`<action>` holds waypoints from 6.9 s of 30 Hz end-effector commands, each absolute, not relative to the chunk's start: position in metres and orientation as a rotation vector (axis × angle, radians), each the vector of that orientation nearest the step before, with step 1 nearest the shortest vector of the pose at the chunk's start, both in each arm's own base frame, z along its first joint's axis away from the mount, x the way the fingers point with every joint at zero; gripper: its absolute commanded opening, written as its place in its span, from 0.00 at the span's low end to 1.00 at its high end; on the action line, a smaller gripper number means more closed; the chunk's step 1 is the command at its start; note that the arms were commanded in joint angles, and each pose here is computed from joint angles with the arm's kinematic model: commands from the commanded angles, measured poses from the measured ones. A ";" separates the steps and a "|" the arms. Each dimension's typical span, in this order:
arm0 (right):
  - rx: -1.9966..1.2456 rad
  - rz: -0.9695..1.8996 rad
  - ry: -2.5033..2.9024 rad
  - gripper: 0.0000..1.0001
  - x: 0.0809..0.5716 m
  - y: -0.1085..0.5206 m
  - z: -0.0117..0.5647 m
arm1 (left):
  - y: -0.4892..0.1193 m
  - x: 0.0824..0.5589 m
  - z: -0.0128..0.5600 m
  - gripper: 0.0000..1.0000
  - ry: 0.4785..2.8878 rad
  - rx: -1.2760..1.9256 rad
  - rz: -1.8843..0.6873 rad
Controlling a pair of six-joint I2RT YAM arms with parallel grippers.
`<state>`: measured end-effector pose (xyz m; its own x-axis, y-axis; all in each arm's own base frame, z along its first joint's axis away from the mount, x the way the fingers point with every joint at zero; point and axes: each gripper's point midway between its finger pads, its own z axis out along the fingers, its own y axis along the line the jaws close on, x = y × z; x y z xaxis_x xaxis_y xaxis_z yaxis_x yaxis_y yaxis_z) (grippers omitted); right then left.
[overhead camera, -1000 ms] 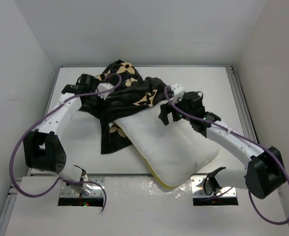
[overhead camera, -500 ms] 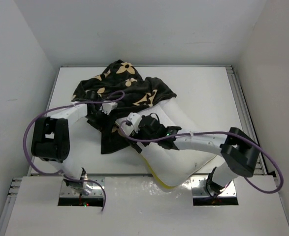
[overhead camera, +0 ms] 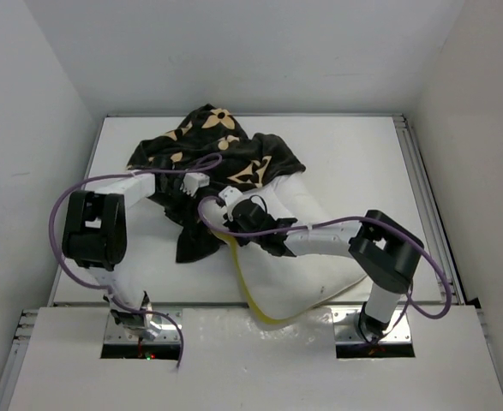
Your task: Put the pillow into the pillowcase
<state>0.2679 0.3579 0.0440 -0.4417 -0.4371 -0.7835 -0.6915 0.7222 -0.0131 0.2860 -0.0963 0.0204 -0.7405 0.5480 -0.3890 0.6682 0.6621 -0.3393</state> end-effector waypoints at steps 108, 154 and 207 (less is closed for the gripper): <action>0.411 0.477 1.168 0.00 0.375 0.160 0.315 | -0.341 0.190 0.356 0.00 1.193 1.893 -0.872; -0.375 1.245 2.103 0.99 0.237 0.235 0.090 | -0.238 0.254 0.149 0.31 2.030 1.834 -0.362; 0.474 0.510 1.220 0.00 0.365 0.143 0.280 | -0.340 0.165 0.317 0.00 1.290 1.941 -0.981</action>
<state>0.3218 0.2420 0.2135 -0.1129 0.4047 -0.9075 -0.4679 0.7840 0.4079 0.2519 -0.3467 0.2850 0.2982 0.6169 -0.7284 0.9532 -0.1531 0.2606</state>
